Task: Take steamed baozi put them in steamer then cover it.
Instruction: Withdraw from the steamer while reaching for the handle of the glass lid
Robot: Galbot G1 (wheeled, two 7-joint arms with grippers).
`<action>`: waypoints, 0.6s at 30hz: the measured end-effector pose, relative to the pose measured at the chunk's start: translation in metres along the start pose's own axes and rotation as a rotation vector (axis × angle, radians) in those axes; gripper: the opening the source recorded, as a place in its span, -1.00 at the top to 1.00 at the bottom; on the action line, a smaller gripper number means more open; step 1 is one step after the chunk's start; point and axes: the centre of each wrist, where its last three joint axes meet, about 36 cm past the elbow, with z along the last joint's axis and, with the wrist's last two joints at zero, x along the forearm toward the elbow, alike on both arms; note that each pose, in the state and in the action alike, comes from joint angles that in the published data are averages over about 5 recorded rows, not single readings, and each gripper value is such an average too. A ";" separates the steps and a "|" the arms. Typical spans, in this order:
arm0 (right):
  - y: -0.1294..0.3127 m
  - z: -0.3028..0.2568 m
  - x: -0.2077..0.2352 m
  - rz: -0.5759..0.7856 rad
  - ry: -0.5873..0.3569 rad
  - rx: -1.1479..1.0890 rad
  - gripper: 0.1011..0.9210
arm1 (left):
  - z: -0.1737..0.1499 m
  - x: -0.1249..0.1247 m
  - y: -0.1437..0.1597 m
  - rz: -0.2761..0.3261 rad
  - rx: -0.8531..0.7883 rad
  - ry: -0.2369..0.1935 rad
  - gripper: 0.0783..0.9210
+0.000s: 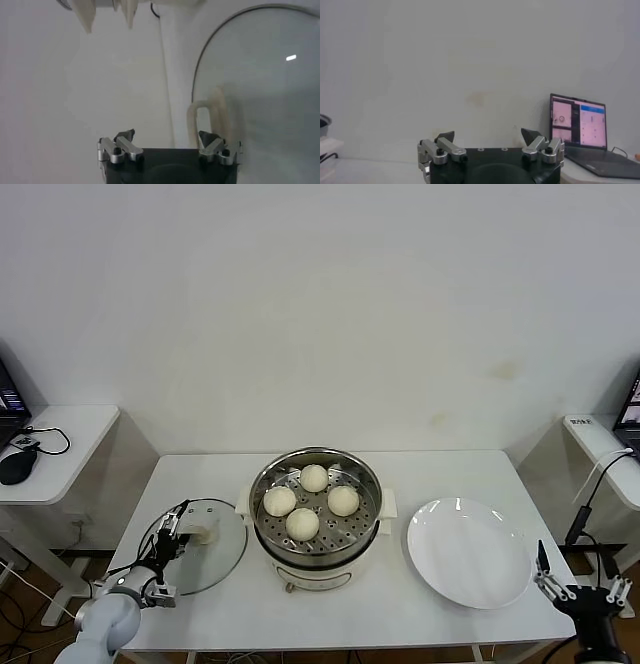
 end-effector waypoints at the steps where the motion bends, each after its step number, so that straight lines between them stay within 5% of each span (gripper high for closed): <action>1: 0.000 0.000 0.000 0.000 0.001 0.000 -0.76 | 0.000 -0.001 0.000 -0.001 0.003 0.001 -0.76; 5: 0.000 0.001 0.000 0.000 0.003 0.000 -0.76 | 0.000 -0.005 0.000 -0.005 0.010 0.006 -0.63; 18: 0.000 0.004 -0.001 -0.001 0.004 -0.003 -0.76 | -0.002 -0.008 -0.006 0.011 0.027 0.019 0.25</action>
